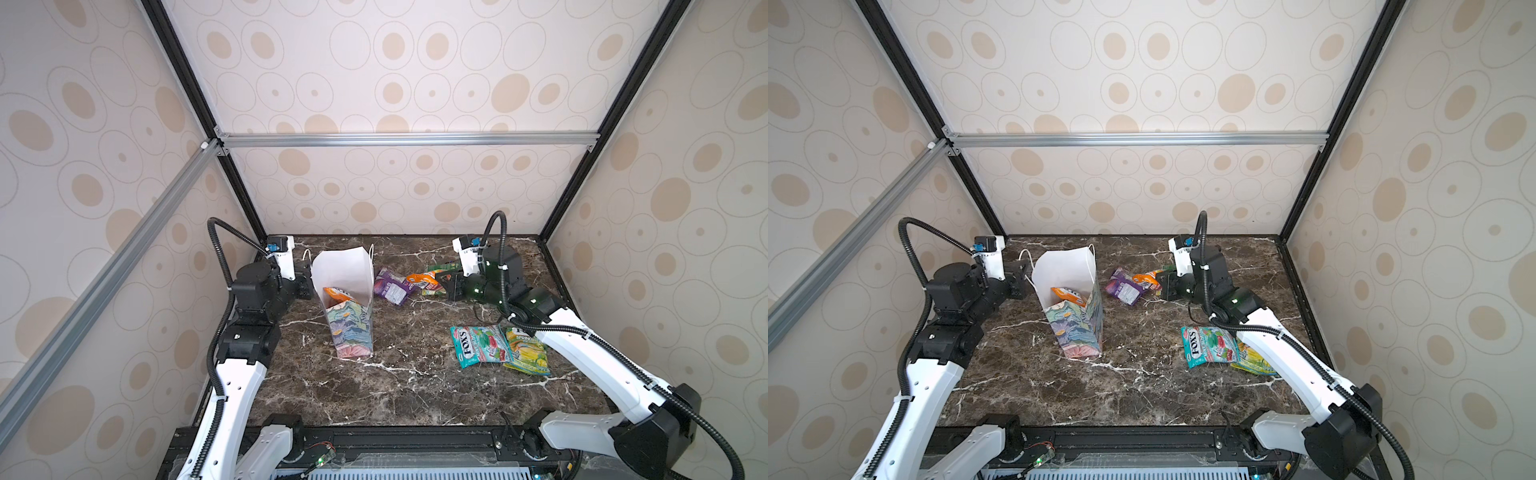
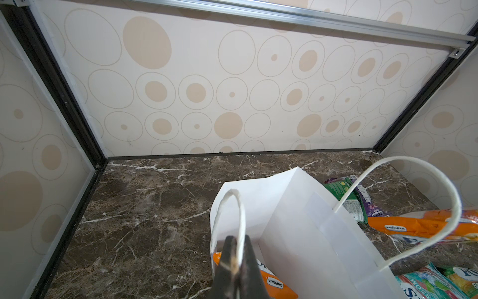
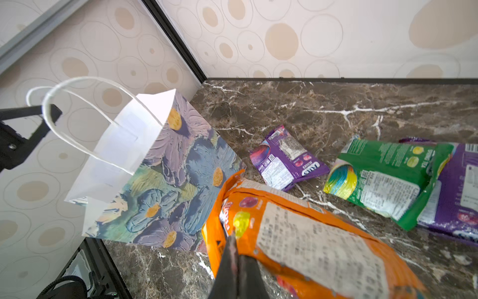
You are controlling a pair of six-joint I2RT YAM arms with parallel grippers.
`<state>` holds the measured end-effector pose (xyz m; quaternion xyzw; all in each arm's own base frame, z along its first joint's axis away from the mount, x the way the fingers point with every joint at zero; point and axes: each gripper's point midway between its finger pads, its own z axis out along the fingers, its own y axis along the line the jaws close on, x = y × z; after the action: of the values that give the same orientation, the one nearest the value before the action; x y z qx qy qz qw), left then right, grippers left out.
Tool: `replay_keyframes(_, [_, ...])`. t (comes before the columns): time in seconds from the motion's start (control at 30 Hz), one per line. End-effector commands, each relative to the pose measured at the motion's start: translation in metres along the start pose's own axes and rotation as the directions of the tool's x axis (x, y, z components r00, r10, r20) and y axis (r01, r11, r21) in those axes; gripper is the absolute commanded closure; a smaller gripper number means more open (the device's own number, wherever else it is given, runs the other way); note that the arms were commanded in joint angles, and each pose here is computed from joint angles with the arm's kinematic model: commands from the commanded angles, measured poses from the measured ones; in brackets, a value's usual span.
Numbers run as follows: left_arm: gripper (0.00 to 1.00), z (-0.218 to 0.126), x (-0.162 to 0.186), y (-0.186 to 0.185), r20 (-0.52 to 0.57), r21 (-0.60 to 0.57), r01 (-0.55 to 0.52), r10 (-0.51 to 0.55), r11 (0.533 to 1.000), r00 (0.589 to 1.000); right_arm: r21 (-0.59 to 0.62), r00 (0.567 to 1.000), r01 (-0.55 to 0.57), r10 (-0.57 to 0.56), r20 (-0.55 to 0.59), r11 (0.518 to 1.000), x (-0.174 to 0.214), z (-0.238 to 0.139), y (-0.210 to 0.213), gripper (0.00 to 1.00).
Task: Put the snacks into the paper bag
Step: 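Carry the orange bag with the right gripper over the white bag's mouth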
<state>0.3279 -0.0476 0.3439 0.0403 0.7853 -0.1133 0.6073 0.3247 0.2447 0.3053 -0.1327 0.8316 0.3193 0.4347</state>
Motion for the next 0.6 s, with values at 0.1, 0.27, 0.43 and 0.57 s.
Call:
replay_keyframes(0.1, [0.96,-0.003,-0.008,-0.002,0.023,0.009,-0.007,0.007,1.0,1.0,-0.067,0.996,0.071,-0.067,0.062,0.995,-0.035,-0.003,0.03,1.0])
replay_keyframes(0.27, [0.96,-0.003,-0.008,-0.002,0.023,0.01,-0.007,0.007,1.0,1.0,-0.087,0.988,0.125,-0.117,0.097,0.988,-0.055,-0.007,0.052,1.0])
replay_keyframes(0.43, [0.96,-0.004,-0.009,-0.002,0.028,0.009,-0.008,0.008,1.0,1.0,-0.103,0.983,0.16,-0.148,0.112,0.982,-0.069,-0.005,0.067,1.0])
replay_keyframes(0.57, [0.96,-0.004,-0.008,-0.004,0.028,0.018,-0.006,0.006,1.0,1.0,-0.117,0.977,0.185,-0.17,0.129,0.976,-0.082,-0.004,0.08,1.0])
